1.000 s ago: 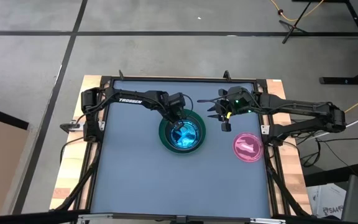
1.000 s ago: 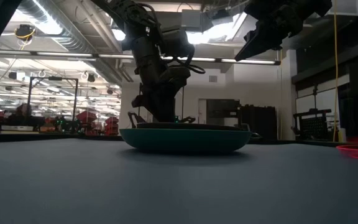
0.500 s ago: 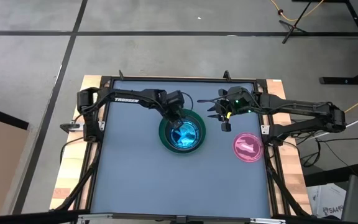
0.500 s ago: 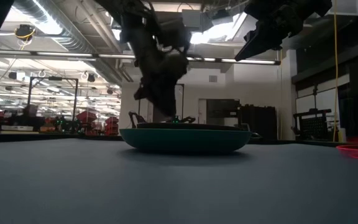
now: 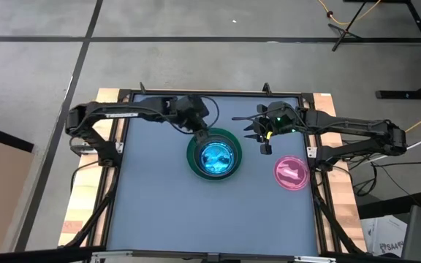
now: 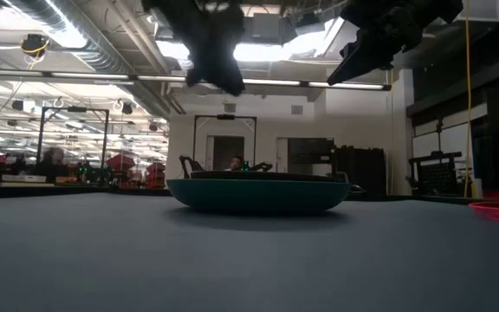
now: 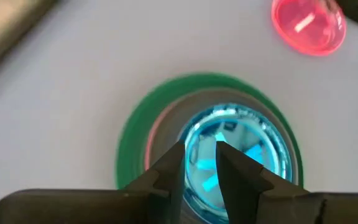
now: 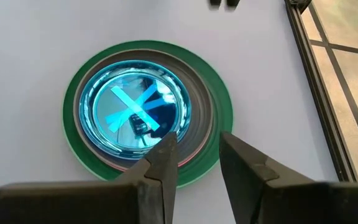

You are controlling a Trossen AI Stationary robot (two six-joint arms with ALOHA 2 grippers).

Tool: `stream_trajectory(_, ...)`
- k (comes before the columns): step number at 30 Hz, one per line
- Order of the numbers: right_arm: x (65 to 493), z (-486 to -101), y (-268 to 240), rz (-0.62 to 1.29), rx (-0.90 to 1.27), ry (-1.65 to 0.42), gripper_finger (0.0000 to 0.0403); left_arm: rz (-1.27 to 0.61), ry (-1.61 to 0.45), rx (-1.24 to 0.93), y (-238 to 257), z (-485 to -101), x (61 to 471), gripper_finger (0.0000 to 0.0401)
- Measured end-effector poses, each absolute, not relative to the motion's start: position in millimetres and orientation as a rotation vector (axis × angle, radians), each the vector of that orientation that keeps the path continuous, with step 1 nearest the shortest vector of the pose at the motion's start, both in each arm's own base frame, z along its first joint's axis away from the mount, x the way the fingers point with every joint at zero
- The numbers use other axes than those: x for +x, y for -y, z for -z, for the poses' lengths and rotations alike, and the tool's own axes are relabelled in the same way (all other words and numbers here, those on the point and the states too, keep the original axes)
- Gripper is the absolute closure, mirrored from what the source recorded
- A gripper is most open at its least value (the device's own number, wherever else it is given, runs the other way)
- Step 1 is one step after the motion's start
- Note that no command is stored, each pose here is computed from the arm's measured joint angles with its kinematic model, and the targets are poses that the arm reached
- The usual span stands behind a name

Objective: Stack plastic plates
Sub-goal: Stack the transparent pink plate on top of the blue plate

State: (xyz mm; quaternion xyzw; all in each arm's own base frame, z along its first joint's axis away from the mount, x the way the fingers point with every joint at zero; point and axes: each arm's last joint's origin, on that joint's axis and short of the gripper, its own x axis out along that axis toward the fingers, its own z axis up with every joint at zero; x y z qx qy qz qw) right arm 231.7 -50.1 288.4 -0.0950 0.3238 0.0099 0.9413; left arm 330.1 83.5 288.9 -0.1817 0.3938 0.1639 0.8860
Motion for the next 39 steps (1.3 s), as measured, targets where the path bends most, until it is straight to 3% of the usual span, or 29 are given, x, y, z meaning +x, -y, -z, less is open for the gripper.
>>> stream_trajectory(11, 224.2, -279.6, 48.2, -0.074, -0.239, -0.777, 0.0295, -0.361, -0.693, -0.208, -40.4, -334.7, 303.8, 0.0317)
stream_trajectory(23, 197.0, -260.1, 43.4, -0.245, -0.401, -1.112, 0.0295, -0.319, -0.745, -0.134, -6.6, -330.4, 303.6, 0.0317)
stream_trajectory(32, 180.8, -224.3, 37.9, -0.450, -0.453, -1.220, 0.0295, -0.335, -0.740, -0.113, -1.4, -330.4, 303.6, 0.0317)
stream_trajectory(39, 172.9, -205.4, 36.3, -0.506, -0.461, -1.291, 0.0295, -0.336, -0.740, -0.113, -1.4, -330.4, 303.6, 0.0317)
